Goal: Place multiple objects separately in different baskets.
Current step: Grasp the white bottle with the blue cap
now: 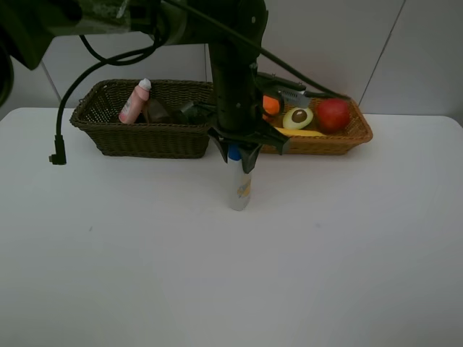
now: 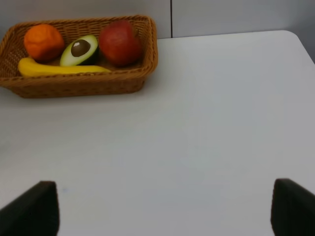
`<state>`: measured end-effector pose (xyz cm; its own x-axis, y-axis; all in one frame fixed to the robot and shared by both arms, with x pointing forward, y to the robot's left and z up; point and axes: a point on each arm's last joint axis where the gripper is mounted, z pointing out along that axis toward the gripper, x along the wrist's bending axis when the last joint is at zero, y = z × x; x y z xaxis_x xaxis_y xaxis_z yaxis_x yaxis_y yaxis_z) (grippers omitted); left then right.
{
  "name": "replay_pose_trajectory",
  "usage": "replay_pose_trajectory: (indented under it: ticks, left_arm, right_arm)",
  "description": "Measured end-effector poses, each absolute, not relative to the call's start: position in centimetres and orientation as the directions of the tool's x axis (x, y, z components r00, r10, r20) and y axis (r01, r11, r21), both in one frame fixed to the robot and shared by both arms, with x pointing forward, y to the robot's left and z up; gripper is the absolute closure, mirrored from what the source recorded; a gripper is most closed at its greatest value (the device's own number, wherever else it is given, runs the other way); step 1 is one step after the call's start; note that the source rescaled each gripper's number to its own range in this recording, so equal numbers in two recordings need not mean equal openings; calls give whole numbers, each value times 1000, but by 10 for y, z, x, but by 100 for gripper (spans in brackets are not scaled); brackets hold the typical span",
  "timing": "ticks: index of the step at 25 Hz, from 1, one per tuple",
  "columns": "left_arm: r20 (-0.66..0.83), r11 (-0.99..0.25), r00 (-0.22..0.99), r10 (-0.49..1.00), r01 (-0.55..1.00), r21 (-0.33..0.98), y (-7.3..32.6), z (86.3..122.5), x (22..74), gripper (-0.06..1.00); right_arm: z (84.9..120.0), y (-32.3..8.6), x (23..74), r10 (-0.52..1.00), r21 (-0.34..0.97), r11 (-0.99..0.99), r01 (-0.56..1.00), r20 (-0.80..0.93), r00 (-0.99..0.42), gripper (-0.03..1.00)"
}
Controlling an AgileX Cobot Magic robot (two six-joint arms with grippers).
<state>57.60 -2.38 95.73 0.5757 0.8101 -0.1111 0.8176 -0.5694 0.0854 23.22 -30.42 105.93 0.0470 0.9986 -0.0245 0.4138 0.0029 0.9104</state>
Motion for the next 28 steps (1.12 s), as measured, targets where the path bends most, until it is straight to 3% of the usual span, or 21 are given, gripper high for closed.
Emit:
replay_pose_trajectory:
  ticks: [28]
  left_arm:
    - [-117, -568, 578, 808, 816, 112, -23, 970, 575, 45]
  right_arm:
    - [1059, -304, 232, 999, 910, 3, 414, -25, 47, 12]
